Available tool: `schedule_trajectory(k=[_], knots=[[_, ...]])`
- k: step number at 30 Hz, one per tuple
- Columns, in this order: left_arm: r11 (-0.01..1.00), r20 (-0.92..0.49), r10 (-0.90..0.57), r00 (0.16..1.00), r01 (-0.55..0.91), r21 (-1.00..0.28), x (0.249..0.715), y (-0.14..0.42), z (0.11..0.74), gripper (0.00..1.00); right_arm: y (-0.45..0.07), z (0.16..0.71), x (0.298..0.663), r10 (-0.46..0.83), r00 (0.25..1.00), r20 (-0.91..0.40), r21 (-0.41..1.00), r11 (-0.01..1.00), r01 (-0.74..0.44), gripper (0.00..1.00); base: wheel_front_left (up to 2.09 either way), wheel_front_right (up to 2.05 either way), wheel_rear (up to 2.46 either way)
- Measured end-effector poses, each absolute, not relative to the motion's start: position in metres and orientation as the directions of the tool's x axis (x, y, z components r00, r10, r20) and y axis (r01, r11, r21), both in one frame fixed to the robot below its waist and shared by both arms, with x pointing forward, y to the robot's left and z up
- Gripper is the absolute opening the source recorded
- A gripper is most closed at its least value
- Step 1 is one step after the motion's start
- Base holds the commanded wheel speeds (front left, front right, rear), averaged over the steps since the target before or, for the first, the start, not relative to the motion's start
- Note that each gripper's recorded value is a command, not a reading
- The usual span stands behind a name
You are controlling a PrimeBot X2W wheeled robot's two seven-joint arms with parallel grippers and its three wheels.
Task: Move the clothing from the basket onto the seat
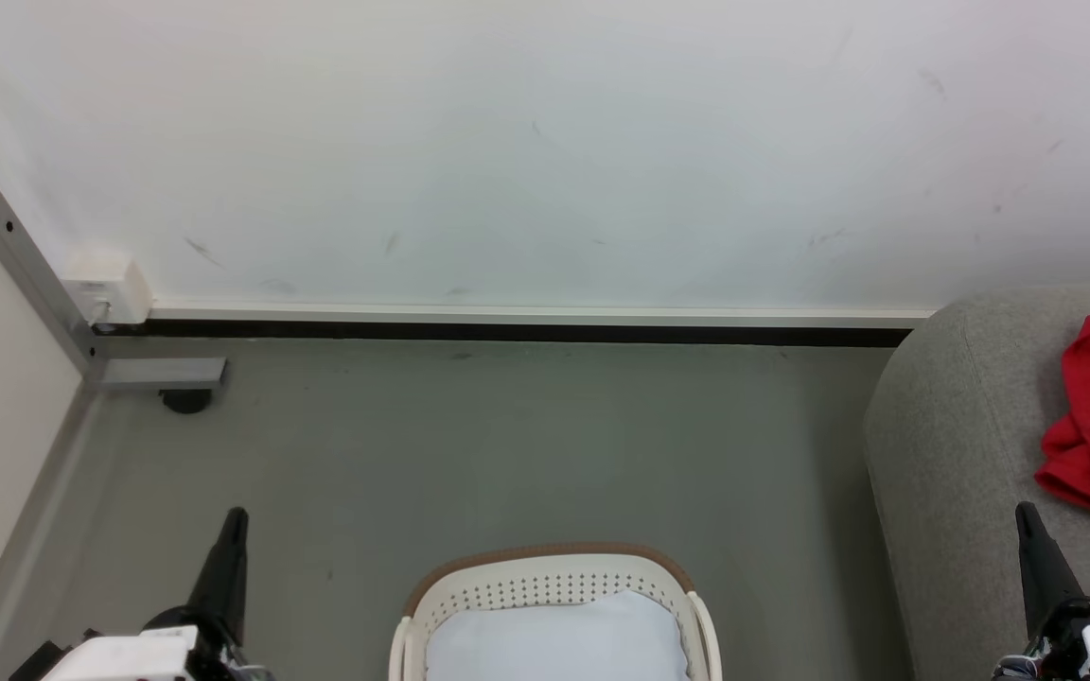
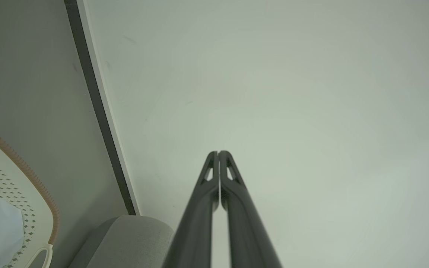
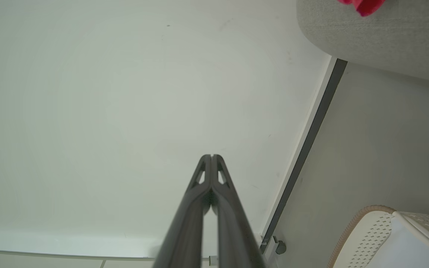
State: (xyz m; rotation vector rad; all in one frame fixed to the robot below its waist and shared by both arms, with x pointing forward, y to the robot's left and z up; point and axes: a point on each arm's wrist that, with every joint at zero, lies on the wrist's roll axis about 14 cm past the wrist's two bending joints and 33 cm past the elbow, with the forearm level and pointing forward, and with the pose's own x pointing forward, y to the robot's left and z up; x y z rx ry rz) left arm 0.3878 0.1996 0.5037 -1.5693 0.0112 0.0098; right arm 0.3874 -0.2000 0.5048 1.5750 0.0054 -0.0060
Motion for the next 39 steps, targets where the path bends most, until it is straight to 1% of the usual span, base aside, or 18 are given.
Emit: schedule_trajectory(k=[39], knots=[[0.002, -0.013, -0.001, 1.0, -0.013, -1.0, 0.3878, 0.1996, 0.5037, 0.0, -0.2001, 0.5047, 0.3873, 0.0, 1.0, -0.007, 1.0, -0.006, 0.007, 0.0, 0.0, 0.0, 0.0]])
